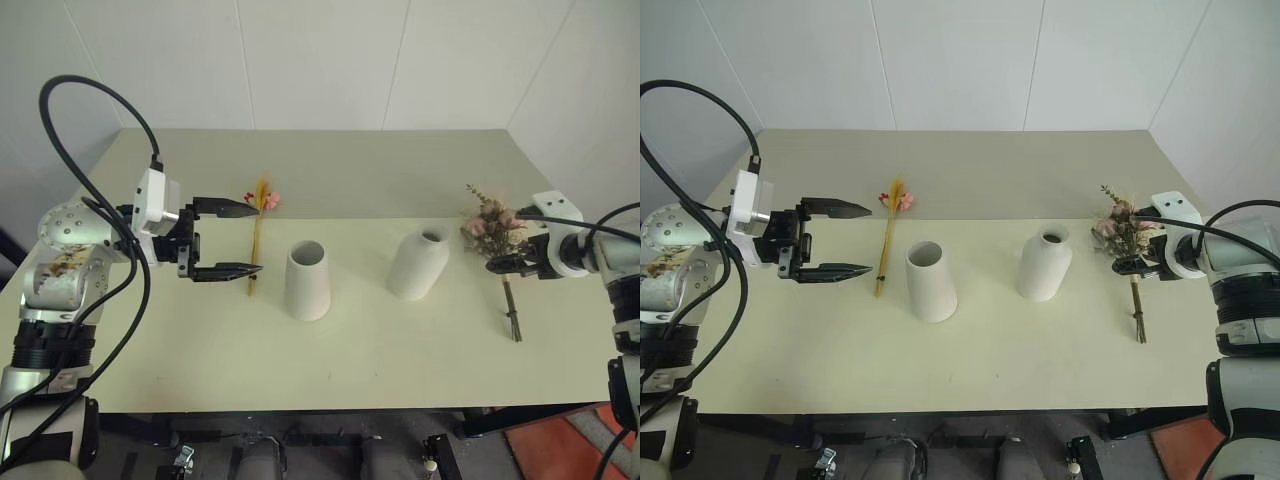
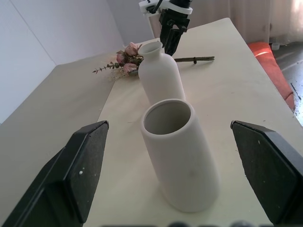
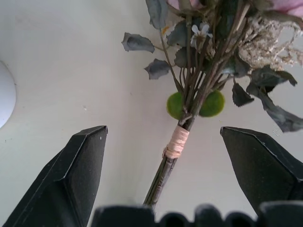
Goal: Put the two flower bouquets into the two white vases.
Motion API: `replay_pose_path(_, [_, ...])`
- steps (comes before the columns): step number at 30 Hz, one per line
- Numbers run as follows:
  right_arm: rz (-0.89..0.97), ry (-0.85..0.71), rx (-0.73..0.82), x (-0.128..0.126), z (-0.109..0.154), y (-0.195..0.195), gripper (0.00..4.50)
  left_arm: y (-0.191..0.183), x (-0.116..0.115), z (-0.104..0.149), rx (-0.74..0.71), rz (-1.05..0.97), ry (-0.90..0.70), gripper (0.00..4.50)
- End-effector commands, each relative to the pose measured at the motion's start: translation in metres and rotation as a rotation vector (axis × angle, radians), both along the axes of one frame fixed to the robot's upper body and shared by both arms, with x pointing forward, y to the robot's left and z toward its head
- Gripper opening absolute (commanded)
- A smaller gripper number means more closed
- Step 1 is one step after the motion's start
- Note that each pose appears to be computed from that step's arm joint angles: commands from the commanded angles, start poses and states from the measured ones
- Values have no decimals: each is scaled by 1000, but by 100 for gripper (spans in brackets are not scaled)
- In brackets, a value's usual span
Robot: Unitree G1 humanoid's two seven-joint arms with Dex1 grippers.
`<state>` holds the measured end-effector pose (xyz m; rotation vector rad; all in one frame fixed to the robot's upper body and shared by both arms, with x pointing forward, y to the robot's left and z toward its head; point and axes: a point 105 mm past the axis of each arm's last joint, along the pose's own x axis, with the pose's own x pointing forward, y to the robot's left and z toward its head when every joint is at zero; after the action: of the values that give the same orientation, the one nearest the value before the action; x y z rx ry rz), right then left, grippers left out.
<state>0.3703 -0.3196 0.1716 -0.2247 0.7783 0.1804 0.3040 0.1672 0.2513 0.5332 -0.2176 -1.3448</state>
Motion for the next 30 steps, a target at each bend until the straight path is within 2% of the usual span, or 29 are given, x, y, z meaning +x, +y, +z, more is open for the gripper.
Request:
replay_pose_path(1, [-29, -43, 43, 3, 10, -4, 448, -2, 0, 10, -11, -12, -42, 450])
replay_pose_path(8, [-49, -13, 89, 17, -10, -3, 448, -3, 2, 10, -8, -11, -41, 450])
replay_pose_path(11, [-59, -13, 81, 23, -16, -3, 389, -2, 2, 10, -7, -5, -41, 450])
replay_pose_path(14, [-66, -30, 61, 27, -14, -4, 303, 0, 0, 10, -6, 6, -43, 450])
replay_pose_path(15, [-73, -33, 58, 28, -13, -6, 257, 1, -1, 10, -8, 9, -42, 450])
replay_pose_path(22, [-97, -15, 95, 23, -13, -11, 21, 4, -2, 7, -13, 31, -41, 450])
replay_pose_path(23, [-100, -12, 98, 23, -14, -11, 4, 4, -2, 7, -14, 32, -41, 450])
replay_pose_path(30, [-102, -6, 106, 22, -19, -9, 4, 1, 2, 8, -23, 26, -44, 450])
